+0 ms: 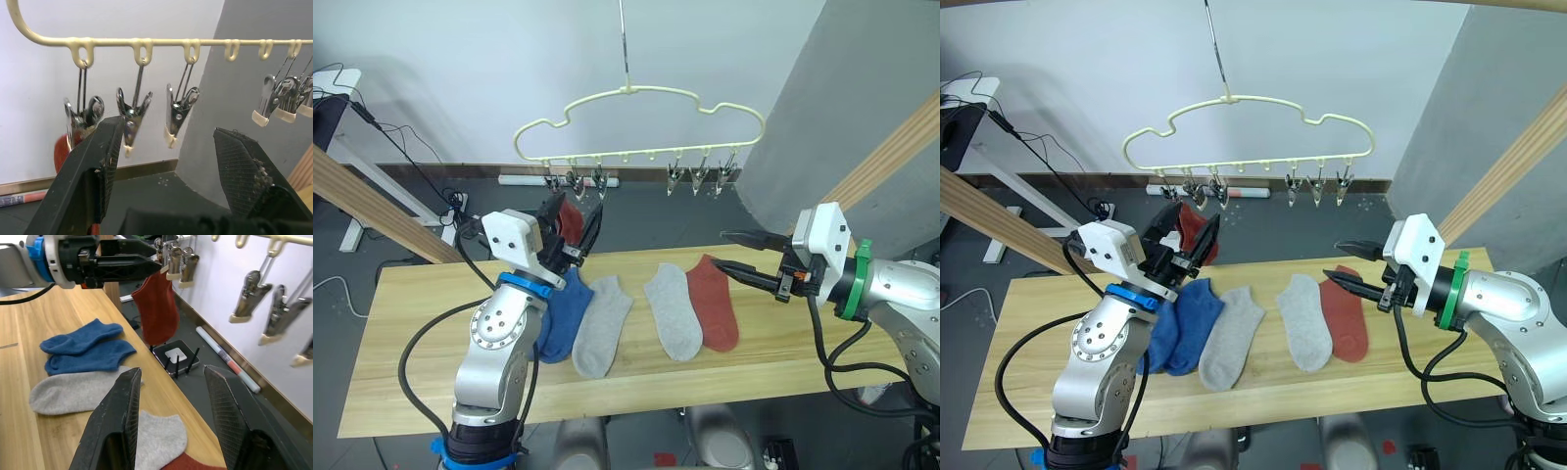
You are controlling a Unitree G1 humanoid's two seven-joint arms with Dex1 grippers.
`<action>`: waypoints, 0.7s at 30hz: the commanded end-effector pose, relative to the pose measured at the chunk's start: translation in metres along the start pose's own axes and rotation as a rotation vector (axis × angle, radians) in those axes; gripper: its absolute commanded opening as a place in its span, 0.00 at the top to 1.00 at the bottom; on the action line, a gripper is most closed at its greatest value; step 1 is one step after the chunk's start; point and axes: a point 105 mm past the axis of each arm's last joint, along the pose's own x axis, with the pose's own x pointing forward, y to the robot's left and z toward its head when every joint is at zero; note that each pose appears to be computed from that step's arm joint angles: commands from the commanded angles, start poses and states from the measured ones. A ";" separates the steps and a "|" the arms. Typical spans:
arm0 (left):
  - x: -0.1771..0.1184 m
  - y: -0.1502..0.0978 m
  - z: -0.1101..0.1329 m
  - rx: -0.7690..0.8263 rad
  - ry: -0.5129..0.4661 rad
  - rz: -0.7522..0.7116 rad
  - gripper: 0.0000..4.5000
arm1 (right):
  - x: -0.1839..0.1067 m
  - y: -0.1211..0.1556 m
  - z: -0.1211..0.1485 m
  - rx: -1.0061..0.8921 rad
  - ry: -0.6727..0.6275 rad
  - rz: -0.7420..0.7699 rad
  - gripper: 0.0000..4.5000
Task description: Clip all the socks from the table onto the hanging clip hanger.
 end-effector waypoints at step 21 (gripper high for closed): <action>0.018 0.016 -0.004 -0.013 -0.022 0.152 0.48 | -0.005 0.000 0.008 -0.001 0.004 -0.018 0.53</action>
